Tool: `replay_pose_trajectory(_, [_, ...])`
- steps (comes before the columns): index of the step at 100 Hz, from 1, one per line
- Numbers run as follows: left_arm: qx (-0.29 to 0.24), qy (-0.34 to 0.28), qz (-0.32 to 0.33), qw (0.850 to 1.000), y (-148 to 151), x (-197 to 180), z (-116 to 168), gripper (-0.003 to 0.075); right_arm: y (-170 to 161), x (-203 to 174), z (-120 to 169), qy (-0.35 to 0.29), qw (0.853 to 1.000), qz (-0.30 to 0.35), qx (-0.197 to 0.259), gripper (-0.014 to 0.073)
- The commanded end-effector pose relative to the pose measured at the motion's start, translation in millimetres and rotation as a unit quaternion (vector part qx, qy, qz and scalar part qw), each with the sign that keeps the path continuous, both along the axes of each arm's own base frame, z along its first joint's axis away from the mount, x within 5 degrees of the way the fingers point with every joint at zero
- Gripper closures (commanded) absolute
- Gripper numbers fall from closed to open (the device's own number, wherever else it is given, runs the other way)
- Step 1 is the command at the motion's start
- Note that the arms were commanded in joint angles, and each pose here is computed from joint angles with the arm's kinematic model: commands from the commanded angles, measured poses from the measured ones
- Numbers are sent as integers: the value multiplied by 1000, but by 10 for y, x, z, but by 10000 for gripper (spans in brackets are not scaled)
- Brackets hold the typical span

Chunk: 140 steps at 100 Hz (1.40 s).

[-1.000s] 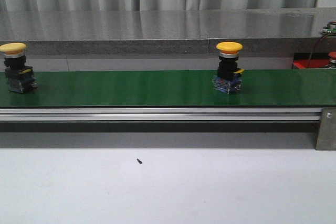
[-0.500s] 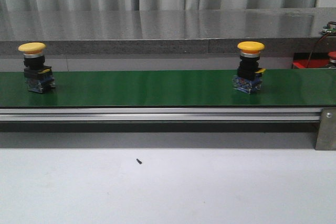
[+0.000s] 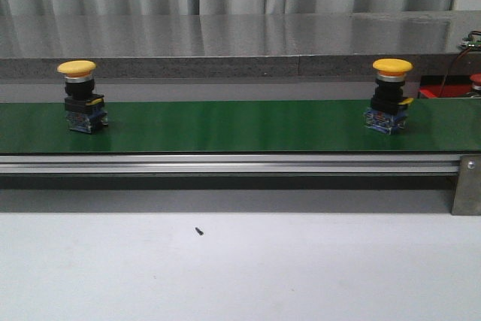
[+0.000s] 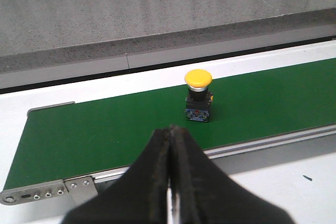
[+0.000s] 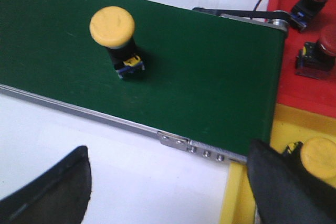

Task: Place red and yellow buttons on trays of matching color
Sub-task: 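Grasp the first yellow button at the belt's far end with the right gripper, then lower the yellow button onto the yellow tray and open the right gripper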

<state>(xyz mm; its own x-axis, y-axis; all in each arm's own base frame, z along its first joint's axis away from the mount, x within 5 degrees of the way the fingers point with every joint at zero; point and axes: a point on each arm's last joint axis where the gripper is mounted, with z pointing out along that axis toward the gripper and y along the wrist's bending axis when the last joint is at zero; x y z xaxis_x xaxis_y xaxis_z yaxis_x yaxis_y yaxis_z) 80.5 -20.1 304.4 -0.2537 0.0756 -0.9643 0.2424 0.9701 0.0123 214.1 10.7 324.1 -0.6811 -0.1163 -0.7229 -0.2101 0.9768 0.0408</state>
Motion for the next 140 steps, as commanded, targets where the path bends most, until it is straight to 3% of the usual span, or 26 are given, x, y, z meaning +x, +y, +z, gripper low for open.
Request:
replay_pose_trajectory(1, [-11, -47, 1, 999, -1, 13, 150, 740, 65, 219, 140, -28, 999, 14, 3, -10])
replay_pose_trajectory(21, [-11, -47, 1, 999, -1, 13, 150, 740, 244, 652, 31, 2, 999, 54, -5, -10])
replay_pose_trajectory(59, [-11, -47, 1, 999, -1, 13, 150, 740, 288, 1307, -279, 53, 996, 65, -27, 0])
replay_pose_trajectory(66, [-11, -47, 1, 999, -1, 13, 150, 740, 282, 1362, -362, 70, 995, 68, -34, 65])
replay_pose_trajectory(87, [-11, -45, 1, 999, -2, 13, 147, 740, 270, 1379, -474, 102, 992, 70, -37, 379])
replay_pose_trajectory(106, [-11, -45, 1, 999, -2, 13, 147, 740, 241, 1271, -332, 100, 992, 71, -36, 403])
replay_pose_trajectory(120, [-11, -45, 1, 999, -2, 13, 147, 740, 14, 1119, -91, 81, 995, 41, -34, 403])
replay_pose_trajectory(140, [-11, -45, 1, 999, -2, 13, 147, 740, -730, 839, 104, 85, 993, -73, -23, 403])
